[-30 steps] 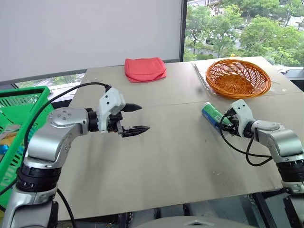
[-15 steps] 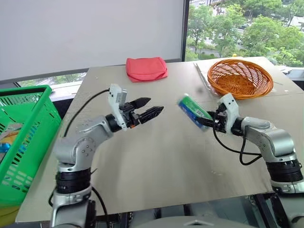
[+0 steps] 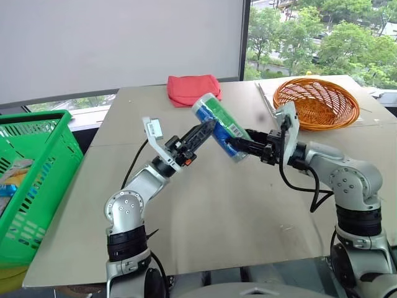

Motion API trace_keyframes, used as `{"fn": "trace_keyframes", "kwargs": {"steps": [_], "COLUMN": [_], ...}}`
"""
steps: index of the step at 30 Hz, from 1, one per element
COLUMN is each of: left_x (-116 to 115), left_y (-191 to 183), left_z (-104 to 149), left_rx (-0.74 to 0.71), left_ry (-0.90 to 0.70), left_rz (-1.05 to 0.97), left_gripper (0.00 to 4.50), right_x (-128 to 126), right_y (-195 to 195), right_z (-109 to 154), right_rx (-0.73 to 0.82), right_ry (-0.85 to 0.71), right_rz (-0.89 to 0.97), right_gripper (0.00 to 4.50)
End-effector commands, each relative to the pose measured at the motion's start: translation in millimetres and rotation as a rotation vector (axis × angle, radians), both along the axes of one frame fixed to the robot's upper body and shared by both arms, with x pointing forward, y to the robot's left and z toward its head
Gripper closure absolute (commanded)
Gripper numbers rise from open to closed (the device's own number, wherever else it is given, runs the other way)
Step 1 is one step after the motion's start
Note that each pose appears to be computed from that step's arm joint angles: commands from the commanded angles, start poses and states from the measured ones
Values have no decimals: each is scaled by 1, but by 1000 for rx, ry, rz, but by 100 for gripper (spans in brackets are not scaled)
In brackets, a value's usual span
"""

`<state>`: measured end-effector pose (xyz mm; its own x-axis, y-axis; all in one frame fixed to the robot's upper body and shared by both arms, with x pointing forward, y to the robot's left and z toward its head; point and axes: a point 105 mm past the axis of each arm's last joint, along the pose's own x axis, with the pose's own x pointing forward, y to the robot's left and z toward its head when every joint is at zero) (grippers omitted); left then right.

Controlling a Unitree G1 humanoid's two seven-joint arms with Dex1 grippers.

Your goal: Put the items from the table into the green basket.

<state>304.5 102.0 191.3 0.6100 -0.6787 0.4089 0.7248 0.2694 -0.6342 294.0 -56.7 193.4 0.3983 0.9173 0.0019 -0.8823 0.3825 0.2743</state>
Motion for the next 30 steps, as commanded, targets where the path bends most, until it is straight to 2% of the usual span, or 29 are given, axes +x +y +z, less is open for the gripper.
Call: {"fn": "trace_keyframes", "kwargs": {"steps": [1, 5, 8, 12, 14, 17, 18, 21, 25, 29, 30], "left_x": [-7, -16, -20, -15, -10, 4, 15, 39, 45, 42, 37], "left_y": [-3, -12, -17, -17, -14, -5, 3, 34, 79, 145, 167], "left_z": [28, 36, 36, 33, 32, 39, 43, 64, 104, 134, 142], "left_rx": [-85, -155, -143, -120, -105, -45, 18, 258, 503, 996, 1167], "left_ry": [-81, -94, -97, -77, -70, -91, -107, -207, -365, -484, -519], "left_rz": [-41, -125, -154, -136, -105, 15, 106, 398, 702, 1092, 1210], "left_gripper": [0, 0, 77, 236, 270, 277, 278, 278, 278, 278, 278], "right_x": [-14, -19, -19, -16, -15, -12, -8, -1, -3, -11, -12], "right_y": [4, 7, 8, 7, 7, 5, 2, -7, -16, -18, -17], "right_z": [20, 24, 24, 27, 27, 25, 23, 20, 22, 34, 38], "right_rx": [45, 73, 78, 84, 83, 61, 46, -26, -78, -45, -29], "right_ry": [-65, -56, -54, -70, -73, -73, -75, -134, -239, -338, -349], "right_rz": [71, 109, 108, 83, 78, 59, 40, 2, 50, 147, 169], "right_gripper": [270, 270, 270, 270, 171, 36, 0, 0, 0, 0, 0]}}
